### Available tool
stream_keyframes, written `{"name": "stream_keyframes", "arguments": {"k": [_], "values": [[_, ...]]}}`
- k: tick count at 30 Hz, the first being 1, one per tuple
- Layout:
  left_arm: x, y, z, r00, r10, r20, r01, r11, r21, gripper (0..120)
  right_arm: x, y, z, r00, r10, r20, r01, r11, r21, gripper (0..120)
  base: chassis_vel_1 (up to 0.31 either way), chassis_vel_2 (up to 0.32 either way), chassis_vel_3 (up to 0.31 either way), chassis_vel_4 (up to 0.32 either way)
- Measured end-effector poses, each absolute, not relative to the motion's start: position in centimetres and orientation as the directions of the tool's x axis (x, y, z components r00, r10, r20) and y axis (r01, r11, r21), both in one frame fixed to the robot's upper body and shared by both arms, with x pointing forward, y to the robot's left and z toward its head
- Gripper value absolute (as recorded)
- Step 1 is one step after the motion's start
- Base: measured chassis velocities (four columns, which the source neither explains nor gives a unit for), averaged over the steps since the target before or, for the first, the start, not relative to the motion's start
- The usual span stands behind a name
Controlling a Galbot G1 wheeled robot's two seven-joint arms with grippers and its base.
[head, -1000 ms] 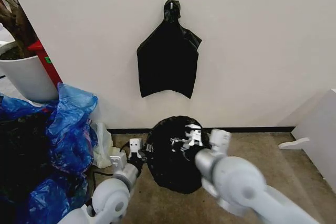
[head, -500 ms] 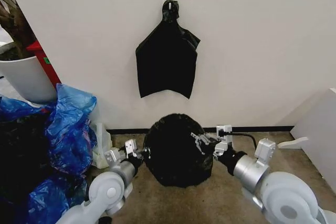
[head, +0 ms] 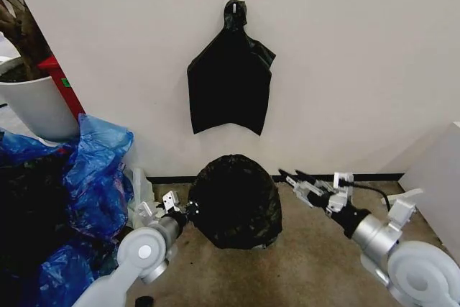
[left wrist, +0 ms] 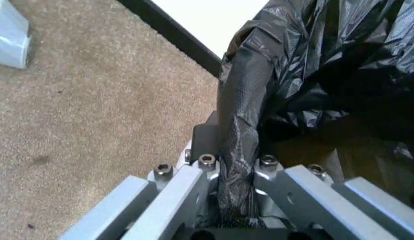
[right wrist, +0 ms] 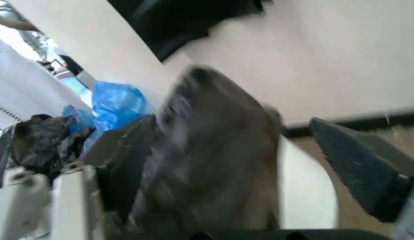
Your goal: Place the garbage bag over the trash bin.
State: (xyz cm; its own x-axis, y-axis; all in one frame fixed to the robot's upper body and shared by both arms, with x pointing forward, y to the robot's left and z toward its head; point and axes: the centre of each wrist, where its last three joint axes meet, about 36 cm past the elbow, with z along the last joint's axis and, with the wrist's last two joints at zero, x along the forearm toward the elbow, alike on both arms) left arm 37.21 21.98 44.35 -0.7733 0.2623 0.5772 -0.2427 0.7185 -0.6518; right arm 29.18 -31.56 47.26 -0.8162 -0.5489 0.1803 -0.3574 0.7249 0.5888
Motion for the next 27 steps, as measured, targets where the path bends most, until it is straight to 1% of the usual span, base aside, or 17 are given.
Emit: {"name": "stream_keyframes", "arguments": {"k": [1, 2, 4, 5, 7, 12, 20, 27], "values": [[37.3, 22.2, 44.6, -0.772, 0.261, 0.580, -0.254, 0.709, -0.658, 0, 28.6, -31.8, 46.6, -0.815, -0.546, 0.194, -0.336, 0.718, 0.610, 90, 0.000, 0.000, 0.000, 0.000], [37.3, 22.2, 44.6, -0.772, 0.261, 0.580, -0.254, 0.709, -0.658, 0, 28.6, -31.8, 46.6, -0.815, -0.546, 0.194, -0.336, 0.718, 0.610, 90, 0.000, 0.000, 0.000, 0.000], [37.4, 22.5, 44.9, -0.769, 0.262, 0.583, -0.271, 0.693, -0.668, 0, 27.6, -31.8, 45.6, -0.808, -0.549, 0.214, -0.302, 0.697, 0.651, 98, 0.000, 0.000, 0.000, 0.000], [37.5, 22.6, 45.0, -0.770, 0.261, 0.582, -0.275, 0.687, -0.672, 0, 27.2, -31.6, 45.3, -0.803, -0.552, 0.222, -0.284, 0.684, 0.672, 99, 0.000, 0.000, 0.000, 0.000], [37.5, 22.6, 45.1, -0.771, 0.263, 0.580, -0.276, 0.683, -0.676, 0, 26.6, -31.1, 44.7, -0.797, -0.558, 0.230, -0.258, 0.660, 0.706, 100, 0.000, 0.000, 0.000, 0.000], [37.4, 22.3, 45.3, -0.770, 0.274, 0.577, -0.269, 0.680, -0.682, 0, 26.3, -29.2, 44.3, -0.797, -0.550, 0.251, -0.206, 0.638, 0.742, 100, 0.000, 0.000, 0.000, 0.000], [36.9, 21.6, 45.7, -0.768, 0.298, 0.567, -0.249, 0.678, -0.692, 0, 27.7, -26.9, 43.7, -0.806, -0.518, 0.287, -0.168, 0.664, 0.729, 100, 0.000, 0.000, 0.000, 0.000], [36.8, 21.6, 46.4, -0.765, 0.312, 0.563, -0.249, 0.663, -0.706, 0, 28.4, -26.3, 42.8, -0.804, -0.507, 0.311, -0.155, 0.683, 0.714, 100, 0.000, 0.000, 0.000, 0.000]]}}
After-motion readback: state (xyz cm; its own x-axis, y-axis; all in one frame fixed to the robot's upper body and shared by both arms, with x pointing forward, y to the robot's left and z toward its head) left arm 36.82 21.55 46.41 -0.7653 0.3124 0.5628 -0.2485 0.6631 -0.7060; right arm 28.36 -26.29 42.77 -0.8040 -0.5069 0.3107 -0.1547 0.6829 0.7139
